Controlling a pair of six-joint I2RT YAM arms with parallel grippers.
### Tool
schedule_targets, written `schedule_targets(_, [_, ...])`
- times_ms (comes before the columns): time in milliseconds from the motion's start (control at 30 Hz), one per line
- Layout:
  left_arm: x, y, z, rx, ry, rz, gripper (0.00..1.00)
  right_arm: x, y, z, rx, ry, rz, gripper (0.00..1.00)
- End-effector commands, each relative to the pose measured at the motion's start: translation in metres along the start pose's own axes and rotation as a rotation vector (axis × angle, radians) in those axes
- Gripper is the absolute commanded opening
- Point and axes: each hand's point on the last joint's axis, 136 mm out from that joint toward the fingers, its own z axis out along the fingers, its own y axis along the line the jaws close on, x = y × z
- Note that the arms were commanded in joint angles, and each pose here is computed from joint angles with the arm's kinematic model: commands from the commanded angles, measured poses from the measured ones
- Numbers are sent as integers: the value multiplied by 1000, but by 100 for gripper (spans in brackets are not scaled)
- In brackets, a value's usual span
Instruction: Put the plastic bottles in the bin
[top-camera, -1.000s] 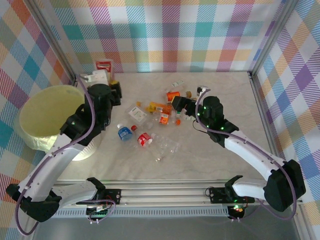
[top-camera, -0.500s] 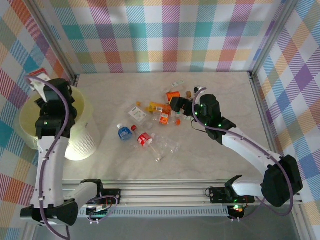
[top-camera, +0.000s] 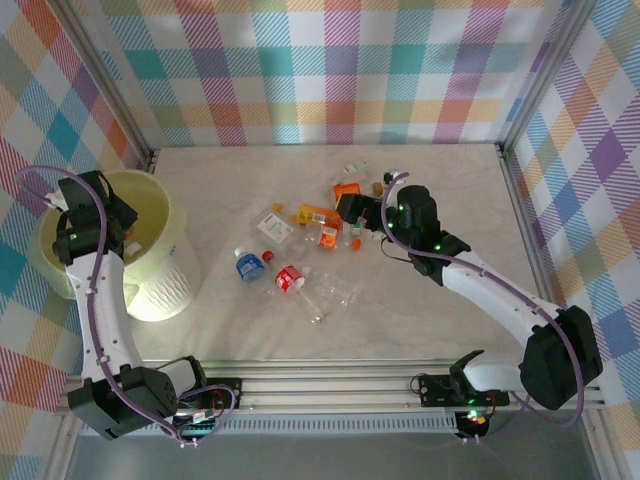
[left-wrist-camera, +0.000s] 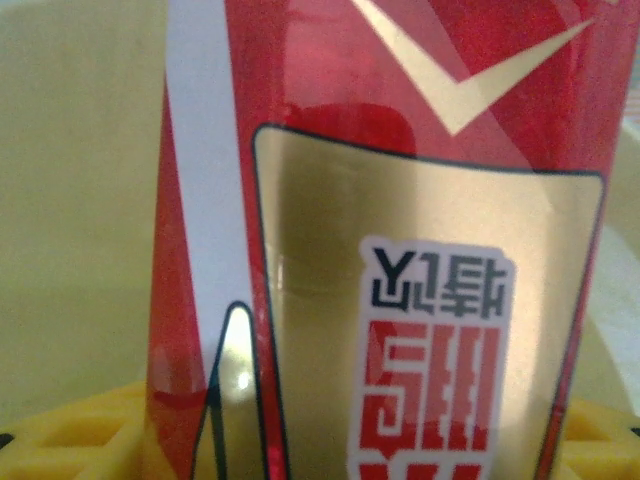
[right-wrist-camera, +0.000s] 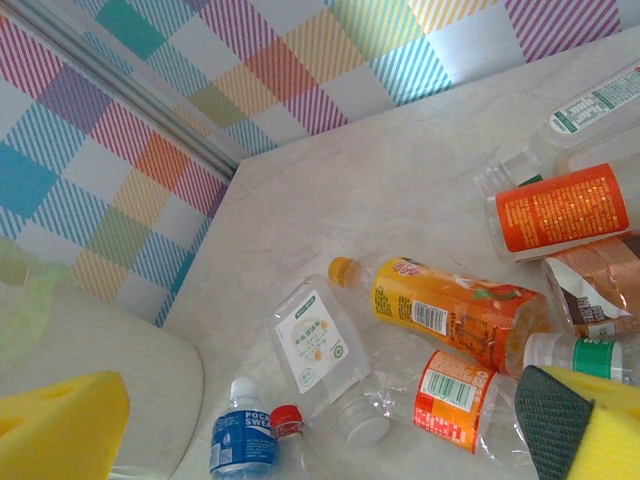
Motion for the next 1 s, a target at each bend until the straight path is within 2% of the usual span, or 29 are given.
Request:
schedule_targets(0, [17, -1, 6, 23, 78, -16, 63, -6, 5, 2, -6, -1, -14, 100])
schedule_targets(400, [25, 5, 13, -6, 96, -7, 70, 4, -2, 13, 11, 35, 24, 100])
schedule_targets(733, [16, 0, -8, 34, 89, 23, 88, 14, -10, 17, 35, 67, 58, 100])
schedule_targets(867, [12, -16, -25, 140, 74, 38, 94, 21, -9, 18, 25, 96, 61, 100])
schedule_targets(967, [9, -34, -44, 263, 54, 42, 97, 32, 1, 19, -38, 168, 21, 100])
